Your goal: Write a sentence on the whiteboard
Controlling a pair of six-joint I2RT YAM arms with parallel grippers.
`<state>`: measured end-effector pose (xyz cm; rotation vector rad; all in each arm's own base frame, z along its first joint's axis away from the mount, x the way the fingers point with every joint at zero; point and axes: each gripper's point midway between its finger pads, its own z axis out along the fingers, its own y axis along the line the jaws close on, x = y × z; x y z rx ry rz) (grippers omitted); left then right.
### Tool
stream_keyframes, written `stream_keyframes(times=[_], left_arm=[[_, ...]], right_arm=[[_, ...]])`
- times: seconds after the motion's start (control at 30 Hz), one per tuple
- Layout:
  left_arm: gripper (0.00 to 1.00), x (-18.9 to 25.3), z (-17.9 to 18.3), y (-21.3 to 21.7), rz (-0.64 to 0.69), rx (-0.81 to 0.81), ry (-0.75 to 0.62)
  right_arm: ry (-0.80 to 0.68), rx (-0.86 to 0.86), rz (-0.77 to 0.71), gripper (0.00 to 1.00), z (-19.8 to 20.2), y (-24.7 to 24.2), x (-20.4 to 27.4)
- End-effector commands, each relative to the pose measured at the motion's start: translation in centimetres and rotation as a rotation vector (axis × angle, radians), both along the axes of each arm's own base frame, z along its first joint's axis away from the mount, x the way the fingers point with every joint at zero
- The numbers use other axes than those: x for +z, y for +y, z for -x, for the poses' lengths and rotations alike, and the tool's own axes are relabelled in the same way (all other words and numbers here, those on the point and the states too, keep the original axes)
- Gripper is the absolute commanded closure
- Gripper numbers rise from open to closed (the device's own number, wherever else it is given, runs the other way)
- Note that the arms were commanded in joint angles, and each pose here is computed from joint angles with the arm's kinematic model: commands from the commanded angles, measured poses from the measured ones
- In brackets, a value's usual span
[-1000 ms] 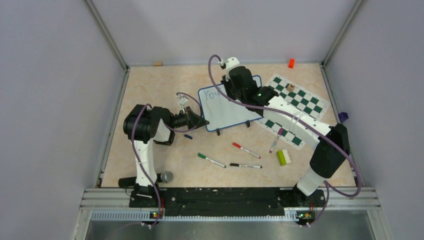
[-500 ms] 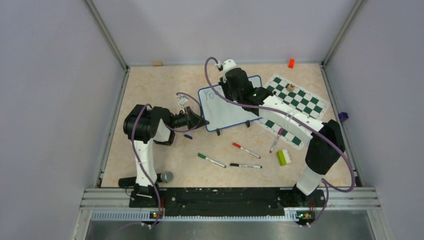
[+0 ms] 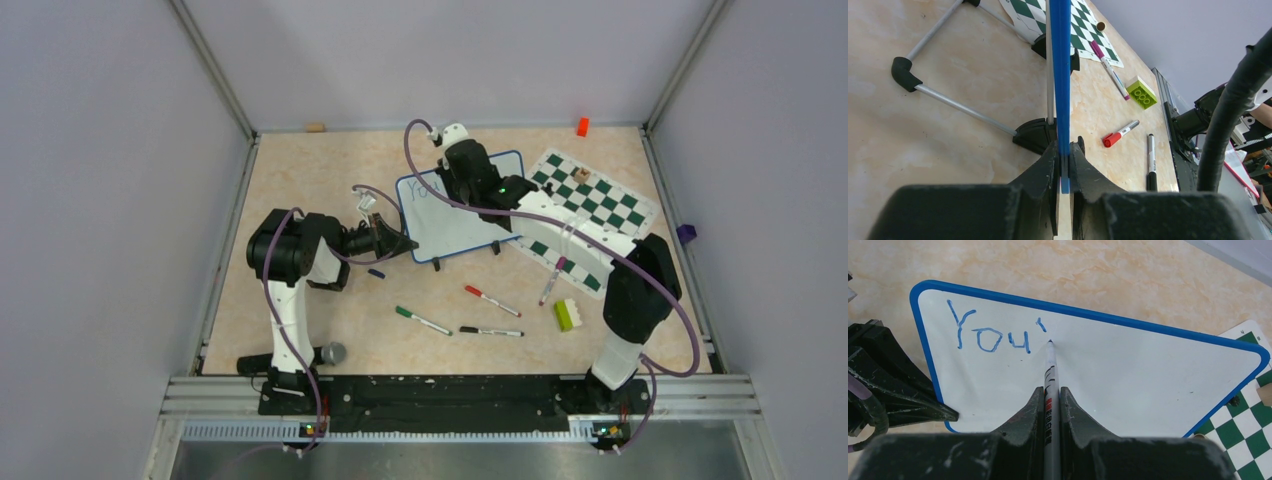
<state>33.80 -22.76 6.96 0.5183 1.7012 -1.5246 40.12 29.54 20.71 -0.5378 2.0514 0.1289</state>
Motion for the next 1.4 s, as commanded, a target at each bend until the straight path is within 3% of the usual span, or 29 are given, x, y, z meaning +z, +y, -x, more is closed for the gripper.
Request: stream_keyframes(times=[0.0,0.93,1.37], left_arm=[[0.94,1.6,1.4,-0.5,0.005,-0.077,-0.115],[0.95,1.7,1.5,-0.5,0.005,-0.076,-0.116],[0.95,1.8,1.5,-0.5,0.005,-0.076,-0.121]], right_arm=[[-0.034,-0.027,-0.012,1.0,-1.0,-0.3,1.2],[0.061,-0.001,0.021,1.0,1.3,-1.2,-0.5],[0.023,-0.019,0.008,1.0,0.1,-0.7,0.6]])
